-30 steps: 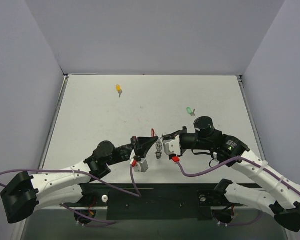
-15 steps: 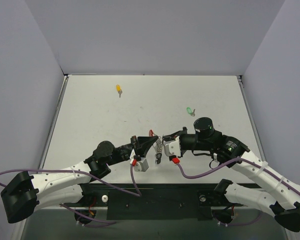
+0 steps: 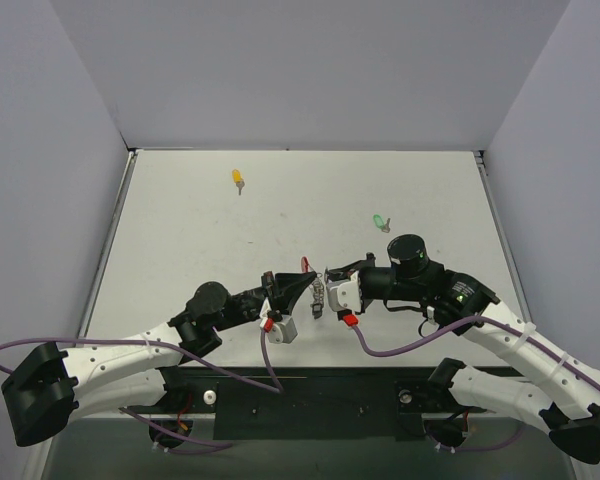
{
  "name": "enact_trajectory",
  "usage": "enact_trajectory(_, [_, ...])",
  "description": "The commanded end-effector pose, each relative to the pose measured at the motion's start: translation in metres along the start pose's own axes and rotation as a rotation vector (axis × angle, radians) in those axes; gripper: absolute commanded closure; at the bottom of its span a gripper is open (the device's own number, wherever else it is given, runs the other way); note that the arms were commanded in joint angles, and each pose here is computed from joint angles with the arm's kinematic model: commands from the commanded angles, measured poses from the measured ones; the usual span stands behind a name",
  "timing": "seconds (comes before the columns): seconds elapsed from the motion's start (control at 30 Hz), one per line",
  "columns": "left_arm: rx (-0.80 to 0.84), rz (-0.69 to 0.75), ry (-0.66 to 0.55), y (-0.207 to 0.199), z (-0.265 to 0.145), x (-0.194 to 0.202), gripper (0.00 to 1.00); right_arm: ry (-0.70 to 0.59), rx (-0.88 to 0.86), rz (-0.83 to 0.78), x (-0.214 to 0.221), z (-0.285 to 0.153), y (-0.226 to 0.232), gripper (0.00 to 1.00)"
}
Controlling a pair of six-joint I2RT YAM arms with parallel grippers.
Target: Put the keys on the keyring
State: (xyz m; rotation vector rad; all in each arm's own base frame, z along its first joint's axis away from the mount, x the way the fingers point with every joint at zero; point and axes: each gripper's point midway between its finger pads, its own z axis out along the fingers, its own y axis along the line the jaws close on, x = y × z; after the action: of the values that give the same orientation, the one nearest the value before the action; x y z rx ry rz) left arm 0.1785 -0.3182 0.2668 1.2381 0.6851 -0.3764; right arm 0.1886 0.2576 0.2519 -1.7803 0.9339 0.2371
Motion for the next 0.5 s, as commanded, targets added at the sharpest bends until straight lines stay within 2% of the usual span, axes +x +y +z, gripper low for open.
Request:
enact_trajectory(0.0, [-0.043, 0.009, -0.074, 0.013, 0.0036, -0.0196, 1.0, -0.029, 0.042, -0.021, -0.0093, -0.0022, -0.0091, 1.0])
enact_trajectory(0.47, [-0.045, 0.009, -0.074, 0.0136, 0.0035, -0.0194, 1.0, -0.043, 0.034, -0.021, -0.0132, 0.0003, -0.0073, 1.0])
